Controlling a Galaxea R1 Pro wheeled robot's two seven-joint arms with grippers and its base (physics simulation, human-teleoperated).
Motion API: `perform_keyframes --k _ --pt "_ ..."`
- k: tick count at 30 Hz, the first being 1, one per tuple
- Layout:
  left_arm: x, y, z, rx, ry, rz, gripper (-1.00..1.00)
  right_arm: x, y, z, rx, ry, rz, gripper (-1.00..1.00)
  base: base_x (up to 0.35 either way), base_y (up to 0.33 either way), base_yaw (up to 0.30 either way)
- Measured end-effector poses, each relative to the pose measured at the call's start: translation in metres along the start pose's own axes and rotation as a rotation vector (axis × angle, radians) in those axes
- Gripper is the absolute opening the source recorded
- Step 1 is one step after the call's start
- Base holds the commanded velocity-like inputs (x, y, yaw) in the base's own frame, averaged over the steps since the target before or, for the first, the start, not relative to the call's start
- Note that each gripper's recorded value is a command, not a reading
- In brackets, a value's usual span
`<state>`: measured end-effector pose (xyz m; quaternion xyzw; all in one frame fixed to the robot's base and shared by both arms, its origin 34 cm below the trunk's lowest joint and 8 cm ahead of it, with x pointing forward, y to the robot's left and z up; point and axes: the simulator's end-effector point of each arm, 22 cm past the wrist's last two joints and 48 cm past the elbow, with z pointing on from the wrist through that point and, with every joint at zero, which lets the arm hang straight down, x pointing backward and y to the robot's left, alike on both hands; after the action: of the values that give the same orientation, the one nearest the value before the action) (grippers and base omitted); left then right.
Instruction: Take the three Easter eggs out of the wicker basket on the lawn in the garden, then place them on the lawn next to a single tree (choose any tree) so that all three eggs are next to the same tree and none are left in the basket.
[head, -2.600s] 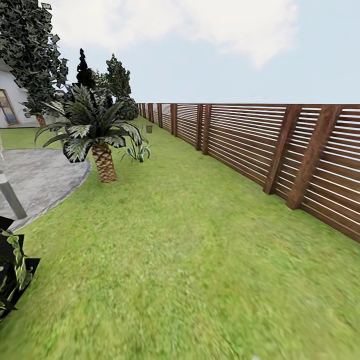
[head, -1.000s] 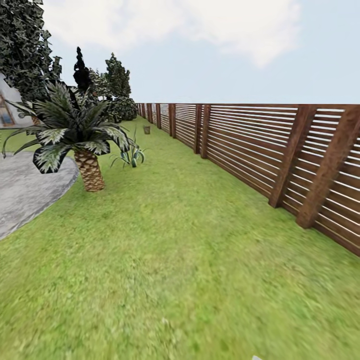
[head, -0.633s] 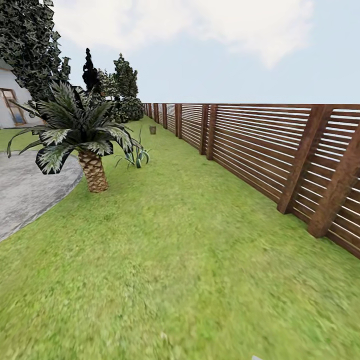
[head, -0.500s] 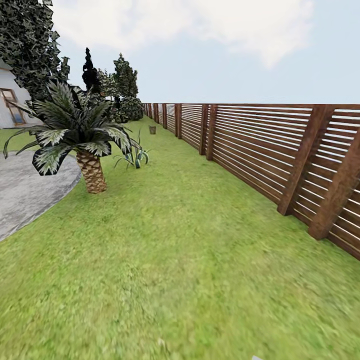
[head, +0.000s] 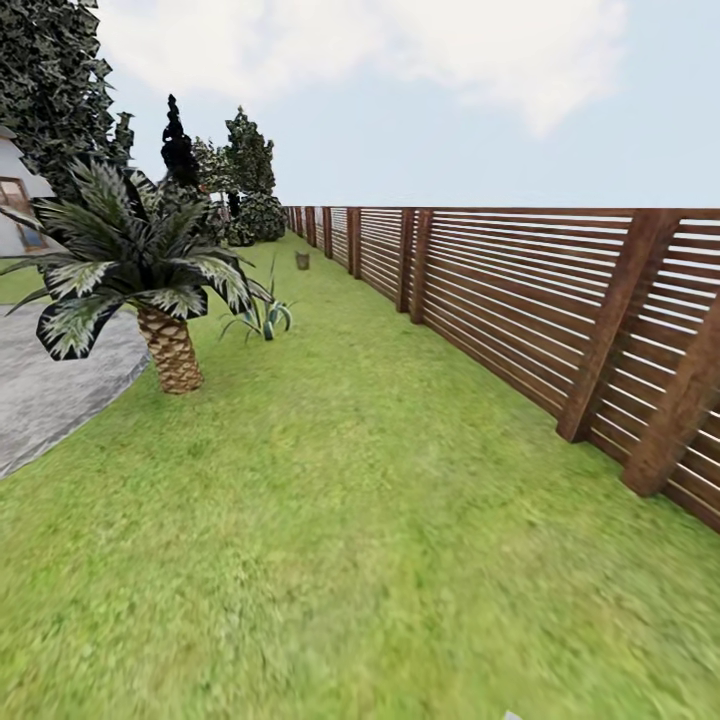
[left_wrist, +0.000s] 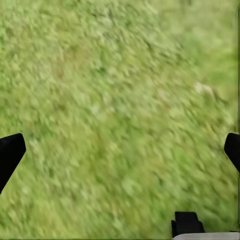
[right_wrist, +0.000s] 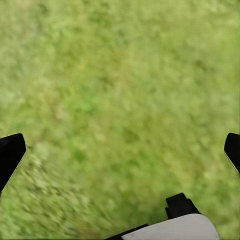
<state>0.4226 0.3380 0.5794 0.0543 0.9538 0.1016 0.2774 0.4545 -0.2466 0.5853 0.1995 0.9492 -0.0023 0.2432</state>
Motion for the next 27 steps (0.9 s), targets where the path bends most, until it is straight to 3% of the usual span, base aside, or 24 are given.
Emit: perform_keyframes --k 27 --pt "-0.0005 -0.0005 0.0 0.001 -0.002 0.0 1.0 0.0001 0.001 -0.0001 -0.002 0.0 -0.01 1.0 0.323 -0.145 0.0"
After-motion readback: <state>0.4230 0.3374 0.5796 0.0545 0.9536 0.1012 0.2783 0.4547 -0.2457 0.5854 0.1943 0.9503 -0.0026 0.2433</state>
